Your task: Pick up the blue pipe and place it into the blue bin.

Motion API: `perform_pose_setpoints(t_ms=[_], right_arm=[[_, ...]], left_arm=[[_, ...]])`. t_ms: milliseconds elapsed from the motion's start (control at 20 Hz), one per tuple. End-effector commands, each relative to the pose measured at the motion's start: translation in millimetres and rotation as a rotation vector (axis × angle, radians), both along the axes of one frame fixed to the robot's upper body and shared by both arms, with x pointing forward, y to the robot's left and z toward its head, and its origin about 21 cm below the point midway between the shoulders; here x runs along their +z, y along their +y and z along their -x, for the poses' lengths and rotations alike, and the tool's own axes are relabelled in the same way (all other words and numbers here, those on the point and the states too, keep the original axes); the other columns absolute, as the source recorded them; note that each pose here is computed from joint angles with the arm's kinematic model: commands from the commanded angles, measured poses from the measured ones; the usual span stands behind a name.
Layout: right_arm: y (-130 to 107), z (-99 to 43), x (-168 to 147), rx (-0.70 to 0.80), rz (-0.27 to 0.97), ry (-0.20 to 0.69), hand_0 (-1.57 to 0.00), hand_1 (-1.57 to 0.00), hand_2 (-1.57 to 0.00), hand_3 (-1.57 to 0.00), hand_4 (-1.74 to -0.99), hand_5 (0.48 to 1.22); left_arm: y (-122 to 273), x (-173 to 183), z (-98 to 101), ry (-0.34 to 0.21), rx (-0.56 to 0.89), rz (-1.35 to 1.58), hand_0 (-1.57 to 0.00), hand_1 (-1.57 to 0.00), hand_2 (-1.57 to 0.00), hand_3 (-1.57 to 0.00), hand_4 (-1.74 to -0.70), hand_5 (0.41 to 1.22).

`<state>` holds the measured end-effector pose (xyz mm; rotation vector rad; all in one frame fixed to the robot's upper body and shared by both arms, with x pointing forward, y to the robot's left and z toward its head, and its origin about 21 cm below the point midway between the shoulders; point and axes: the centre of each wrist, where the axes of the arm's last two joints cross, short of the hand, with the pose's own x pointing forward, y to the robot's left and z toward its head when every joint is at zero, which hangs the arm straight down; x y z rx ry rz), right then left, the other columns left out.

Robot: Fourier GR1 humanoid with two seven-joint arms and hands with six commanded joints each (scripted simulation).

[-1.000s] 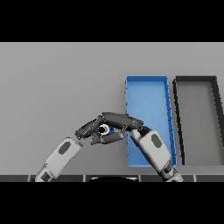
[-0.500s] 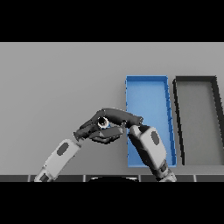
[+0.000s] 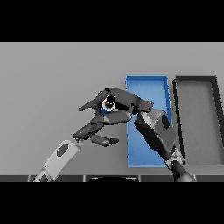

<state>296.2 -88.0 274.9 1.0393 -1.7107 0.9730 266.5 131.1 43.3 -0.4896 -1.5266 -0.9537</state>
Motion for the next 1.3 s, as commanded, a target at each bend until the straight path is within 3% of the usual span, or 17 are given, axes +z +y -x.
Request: perform_pose_setpoints(t_ms=[0, 200, 350, 450, 650, 800, 1150, 1250], right_arm=[[-2.7, -5.5, 12.3, -0.004, -0.015, -0.033, -1.57, -1.57, -1.57, -1.57, -1.495, 1.221], [-19.7, -33.0, 43.9, -0.186, -0.085, -0.042, -1.57, -1.57, -1.57, -1.57, -1.497, 1.221], [-43.5, -61.1, 45.7, -0.361, -0.049, -0.039, -1.57, -1.57, -1.57, -1.57, -1.498, 1.221], [-67.5, -81.3, 35.2, -0.473, -0.021, 0.022, -1.57, -1.57, -1.57, -1.57, -1.498, 1.221], [-108.9, -102.3, -0.2, -0.651, 0.042, 0.172, -1.57, -1.57, -1.57, -1.57, -1.499, 1.221], [-132.1, -106.9, -31.4, -0.731, 0.085, 0.277, -1.57, -1.57, -1.57, -1.57, -1.499, 1.221], [-156.2, -94.0, -117.4, -0.949, 0.253, 0.542, -1.57, -1.57, -1.57, -1.57, -1.499, 1.221], [-161.7, -86.8, -137.1, -0.966, 0.318, 0.586, -1.57, -1.57, -1.57, -1.08, -1.586, 1.221]], left_arm=[[-2.0, -0.5, -1.1, 0.004, -0.001, 0.0, 0.0, 0.0, 0.0, 0.0, -0.87, 0.486], [4.3, 4.3, -2.1, 0.005, 0.005, -0.004, 0.0, 0.0, 0.0, 0.0, -0.86, 0.484], [3.9, 5.8, -1.0, -0.001, 0.01, -0.014, 0.0, 0.0, 0.0, 0.0, -0.84, 0.481], [6.6, 5.3, 1.4, -0.008, 0.02, -0.017, 0.0, 0.0, 0.0, 0.0, -0.84, 0.474], [7.9, 7.9, 1.1, -0.017, 0.038, -0.03, 0.0, 0.0, 0.0, 0.0, -0.83, 0.463], [12.7, 3.4, 1.7, -0.018, 0.037, -0.041, 0.0, 0.0, 0.0, 0.0, -0.83, 0.462], [9.9, 3.8, 4.6, -0.011, 0.026, -0.038, 0.0, 0.0, 0.0, 0.0, -0.83, 0.47], [10.2, 6.2, 2.2, -0.014, 0.04, -0.04, 0.0, 0.0, 0.0, 0.0, -0.83, 0.47]])
